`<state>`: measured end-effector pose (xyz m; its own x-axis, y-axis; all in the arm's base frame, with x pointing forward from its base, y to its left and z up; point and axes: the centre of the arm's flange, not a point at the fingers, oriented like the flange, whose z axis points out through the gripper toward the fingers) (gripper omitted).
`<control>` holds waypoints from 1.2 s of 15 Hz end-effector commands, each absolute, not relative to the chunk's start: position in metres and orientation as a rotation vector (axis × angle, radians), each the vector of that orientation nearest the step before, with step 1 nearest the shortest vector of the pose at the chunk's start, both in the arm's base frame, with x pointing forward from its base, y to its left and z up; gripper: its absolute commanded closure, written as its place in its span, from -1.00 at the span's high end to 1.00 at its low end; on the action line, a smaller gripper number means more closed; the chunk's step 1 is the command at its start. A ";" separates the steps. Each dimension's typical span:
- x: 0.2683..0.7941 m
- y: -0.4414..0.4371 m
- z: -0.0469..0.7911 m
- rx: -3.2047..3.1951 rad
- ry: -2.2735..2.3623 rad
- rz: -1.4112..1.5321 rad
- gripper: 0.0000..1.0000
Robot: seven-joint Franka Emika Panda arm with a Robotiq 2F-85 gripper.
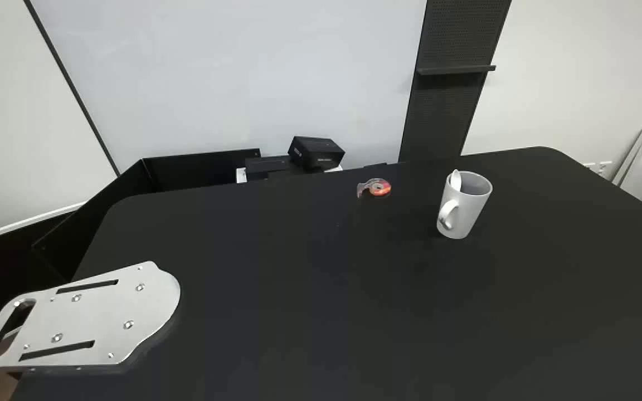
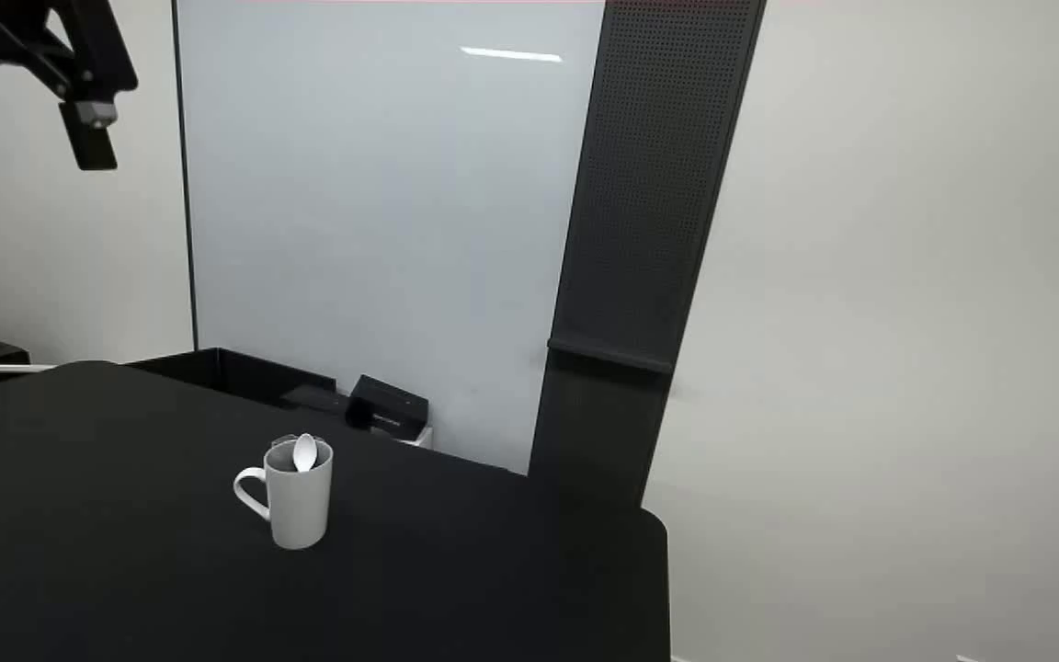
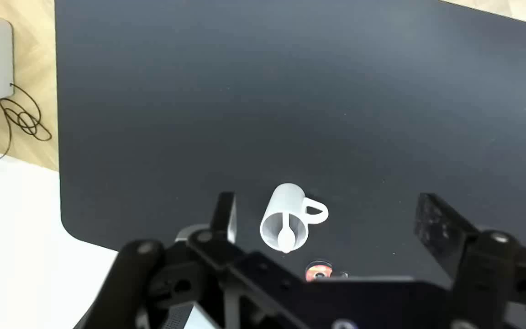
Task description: Pick the spoon from the cup and put it on the table
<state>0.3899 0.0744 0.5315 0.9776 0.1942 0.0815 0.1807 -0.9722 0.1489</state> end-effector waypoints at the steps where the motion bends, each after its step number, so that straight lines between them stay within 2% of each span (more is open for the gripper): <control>1: 0.390 0.074 0.531 2.984 0.284 0.144 1.00; 14: 0.390 0.074 0.532 2.983 0.285 0.147 1.00; 18: 0.420 0.053 0.525 2.971 0.194 0.122 1.00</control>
